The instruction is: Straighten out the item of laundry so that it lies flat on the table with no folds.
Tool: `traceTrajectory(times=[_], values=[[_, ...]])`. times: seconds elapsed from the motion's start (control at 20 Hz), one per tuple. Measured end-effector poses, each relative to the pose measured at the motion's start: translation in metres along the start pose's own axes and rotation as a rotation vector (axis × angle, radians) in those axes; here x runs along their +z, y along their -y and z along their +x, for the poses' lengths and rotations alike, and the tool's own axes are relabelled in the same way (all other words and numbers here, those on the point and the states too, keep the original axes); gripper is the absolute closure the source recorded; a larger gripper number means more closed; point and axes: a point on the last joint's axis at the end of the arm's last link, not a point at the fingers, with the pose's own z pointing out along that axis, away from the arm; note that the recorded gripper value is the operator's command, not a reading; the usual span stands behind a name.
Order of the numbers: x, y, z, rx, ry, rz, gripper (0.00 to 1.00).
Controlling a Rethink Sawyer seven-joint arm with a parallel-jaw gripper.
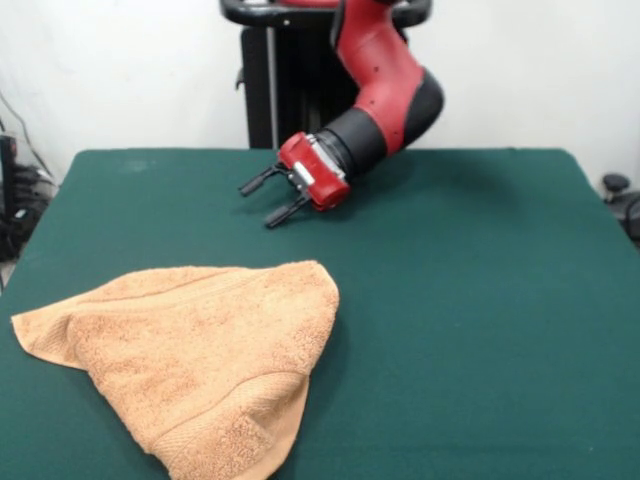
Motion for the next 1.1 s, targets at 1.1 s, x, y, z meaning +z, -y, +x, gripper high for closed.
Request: traceTrajectory(times=[1.1], values=[[-0.02,-0.018,-0.013,0.051,-0.086,-0.033,0.0]])
